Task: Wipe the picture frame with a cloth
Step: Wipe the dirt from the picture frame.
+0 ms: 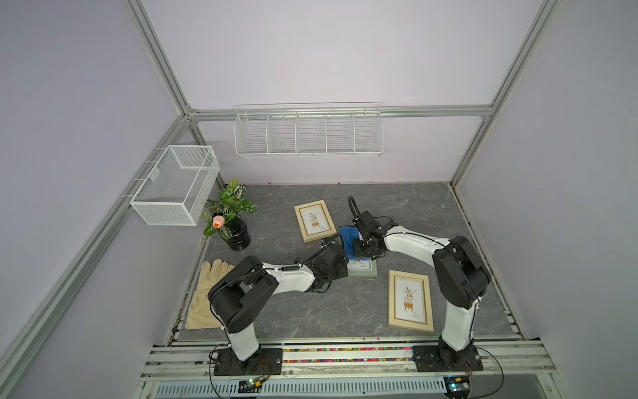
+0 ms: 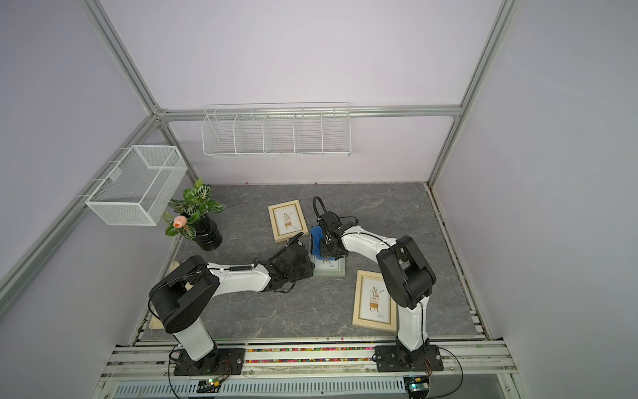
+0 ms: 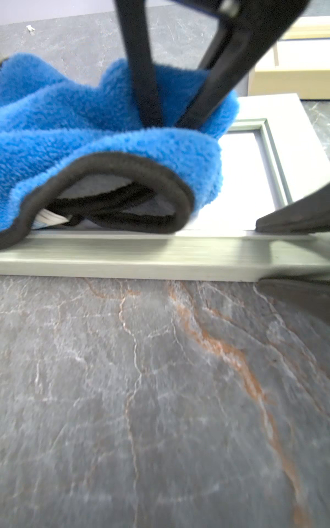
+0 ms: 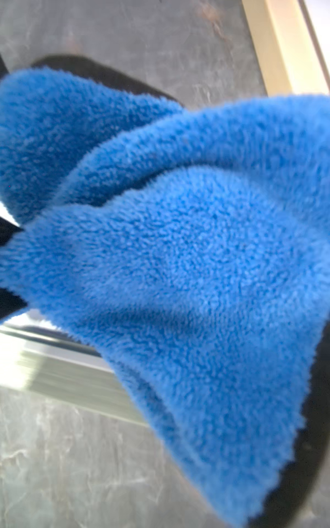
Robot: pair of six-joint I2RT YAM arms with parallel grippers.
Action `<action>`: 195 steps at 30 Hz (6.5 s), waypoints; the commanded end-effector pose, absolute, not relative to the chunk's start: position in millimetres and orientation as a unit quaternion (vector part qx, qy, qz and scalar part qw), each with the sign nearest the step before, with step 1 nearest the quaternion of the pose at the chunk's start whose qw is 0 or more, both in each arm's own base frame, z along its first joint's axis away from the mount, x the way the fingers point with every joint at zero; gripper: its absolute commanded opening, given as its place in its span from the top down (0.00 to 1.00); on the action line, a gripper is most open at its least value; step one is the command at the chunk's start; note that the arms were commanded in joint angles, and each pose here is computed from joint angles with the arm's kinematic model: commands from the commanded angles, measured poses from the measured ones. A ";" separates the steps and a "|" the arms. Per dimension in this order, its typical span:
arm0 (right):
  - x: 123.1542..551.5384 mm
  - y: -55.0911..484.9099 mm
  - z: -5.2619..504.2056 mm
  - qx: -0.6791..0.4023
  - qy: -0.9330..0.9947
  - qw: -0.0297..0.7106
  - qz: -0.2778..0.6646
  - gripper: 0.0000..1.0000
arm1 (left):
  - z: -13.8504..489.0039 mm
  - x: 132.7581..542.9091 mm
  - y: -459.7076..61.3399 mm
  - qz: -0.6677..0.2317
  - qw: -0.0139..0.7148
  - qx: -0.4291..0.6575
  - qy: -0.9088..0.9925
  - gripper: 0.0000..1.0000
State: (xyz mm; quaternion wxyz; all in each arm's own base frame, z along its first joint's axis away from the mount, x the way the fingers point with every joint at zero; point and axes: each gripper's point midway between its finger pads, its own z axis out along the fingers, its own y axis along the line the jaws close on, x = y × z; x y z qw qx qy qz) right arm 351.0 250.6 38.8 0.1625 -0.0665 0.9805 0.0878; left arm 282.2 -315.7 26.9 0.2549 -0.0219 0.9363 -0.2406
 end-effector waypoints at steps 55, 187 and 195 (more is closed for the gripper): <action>354.6 212.4 37.7 -0.053 0.987 0.147 0.035 0.93 | -28.8 253.1 -269.9 -0.144 0.183 -0.040 0.972 0.79; 289.3 189.7 138.0 -0.061 0.951 0.266 0.144 0.93 | 58.7 277.5 -308.2 -0.213 0.231 -0.028 0.949 0.71; 275.9 203.5 148.0 -0.086 0.923 0.312 0.209 0.93 | 104.3 284.0 -312.1 -0.243 0.268 -0.025 0.932 0.46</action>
